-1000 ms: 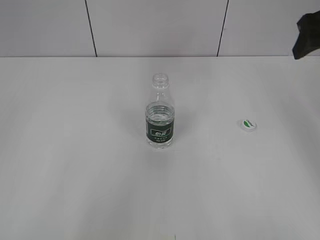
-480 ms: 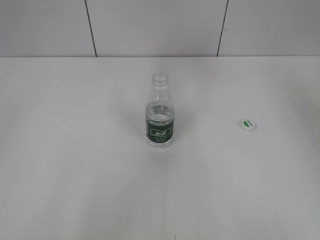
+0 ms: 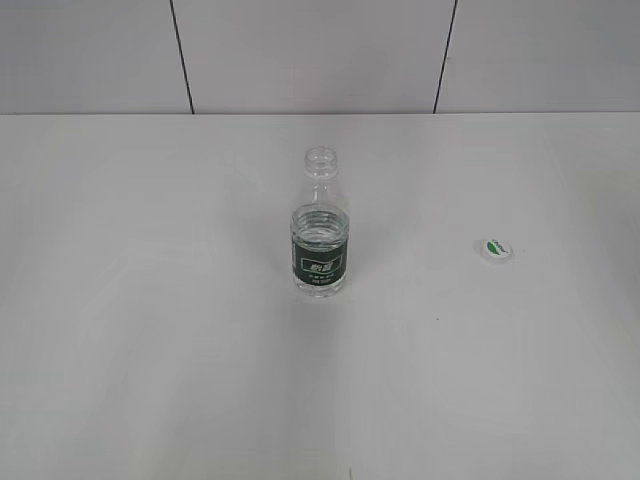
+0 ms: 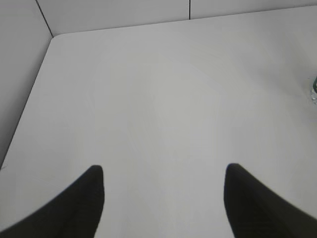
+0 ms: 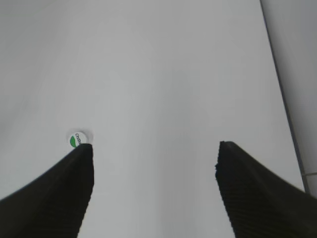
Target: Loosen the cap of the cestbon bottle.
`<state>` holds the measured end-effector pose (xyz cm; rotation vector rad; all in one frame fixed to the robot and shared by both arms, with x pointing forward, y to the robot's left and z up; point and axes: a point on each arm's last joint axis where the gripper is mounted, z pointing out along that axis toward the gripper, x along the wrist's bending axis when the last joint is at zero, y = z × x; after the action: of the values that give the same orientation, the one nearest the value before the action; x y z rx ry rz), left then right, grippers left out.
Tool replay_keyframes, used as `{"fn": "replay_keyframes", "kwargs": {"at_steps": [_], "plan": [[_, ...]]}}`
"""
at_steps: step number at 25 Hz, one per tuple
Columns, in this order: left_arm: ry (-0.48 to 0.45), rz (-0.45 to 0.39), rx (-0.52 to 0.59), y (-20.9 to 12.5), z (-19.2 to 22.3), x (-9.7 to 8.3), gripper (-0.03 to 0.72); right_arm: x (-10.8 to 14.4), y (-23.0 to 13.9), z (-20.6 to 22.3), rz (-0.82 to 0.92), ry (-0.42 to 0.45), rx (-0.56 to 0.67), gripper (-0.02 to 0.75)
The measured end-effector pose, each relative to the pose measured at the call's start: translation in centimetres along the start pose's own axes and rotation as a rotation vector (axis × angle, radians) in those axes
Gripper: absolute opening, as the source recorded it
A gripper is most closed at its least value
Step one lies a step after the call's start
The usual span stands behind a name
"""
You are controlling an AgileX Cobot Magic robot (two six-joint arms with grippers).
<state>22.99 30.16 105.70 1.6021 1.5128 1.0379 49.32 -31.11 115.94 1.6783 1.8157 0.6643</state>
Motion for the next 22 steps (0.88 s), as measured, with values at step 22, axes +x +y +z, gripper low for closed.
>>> {"fn": "replay_keyframes", "kwargs": {"at_steps": [22], "plan": [[0.001,0.0,0.0,0.0,0.0,0.0,0.444,2.3,-17.6,-14.5,-0.095,-0.103,-0.497,0.59]]}}
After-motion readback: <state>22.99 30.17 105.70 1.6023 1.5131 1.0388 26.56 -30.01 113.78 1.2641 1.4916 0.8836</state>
